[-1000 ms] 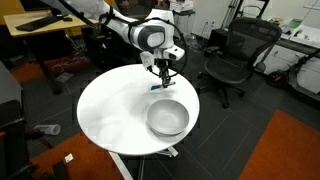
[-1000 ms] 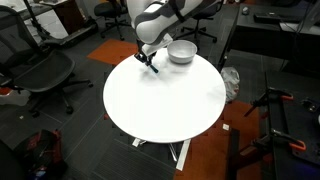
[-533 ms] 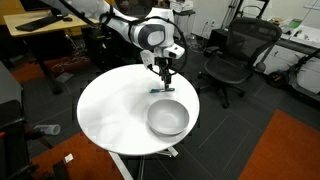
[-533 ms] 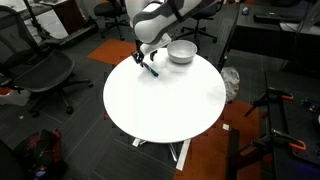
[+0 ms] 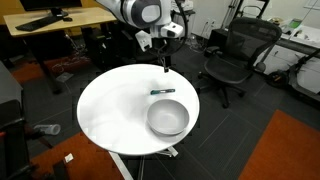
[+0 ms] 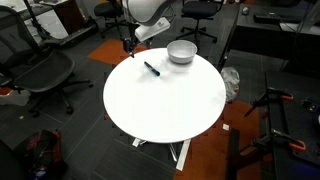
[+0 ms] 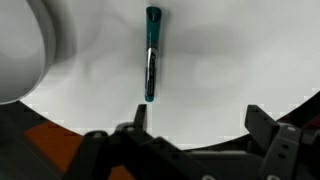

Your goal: Move the marker closer to the bowl

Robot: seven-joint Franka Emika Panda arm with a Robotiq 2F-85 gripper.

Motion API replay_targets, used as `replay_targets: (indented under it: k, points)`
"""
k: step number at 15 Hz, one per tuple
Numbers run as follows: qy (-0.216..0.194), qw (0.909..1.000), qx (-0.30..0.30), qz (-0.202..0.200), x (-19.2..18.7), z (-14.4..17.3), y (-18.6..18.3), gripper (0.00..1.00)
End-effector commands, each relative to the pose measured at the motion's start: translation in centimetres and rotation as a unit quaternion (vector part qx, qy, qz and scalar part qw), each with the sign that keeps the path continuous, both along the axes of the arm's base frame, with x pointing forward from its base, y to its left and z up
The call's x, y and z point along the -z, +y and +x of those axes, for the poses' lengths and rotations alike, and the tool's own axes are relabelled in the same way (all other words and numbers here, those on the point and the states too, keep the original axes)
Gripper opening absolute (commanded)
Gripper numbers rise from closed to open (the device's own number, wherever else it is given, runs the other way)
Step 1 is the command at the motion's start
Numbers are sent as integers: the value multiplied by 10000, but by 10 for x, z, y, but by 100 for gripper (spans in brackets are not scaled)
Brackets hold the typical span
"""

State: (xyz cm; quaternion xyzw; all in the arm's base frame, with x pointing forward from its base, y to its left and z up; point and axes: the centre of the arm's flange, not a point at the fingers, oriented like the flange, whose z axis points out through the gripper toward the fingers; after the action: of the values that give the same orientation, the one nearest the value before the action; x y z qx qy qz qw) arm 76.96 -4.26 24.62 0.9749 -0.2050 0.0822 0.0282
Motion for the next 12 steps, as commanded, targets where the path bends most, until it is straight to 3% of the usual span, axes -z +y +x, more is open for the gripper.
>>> replay_targets:
  k: [1, 7, 12]
  points:
    - [136, 9991, -381, 114, -55, -57, 9, 100]
    - [397, 9941, -1003, 128, -125, -119, 19, 100]
    - [758, 9897, -1205, 140, -168, -193, 24, 100]
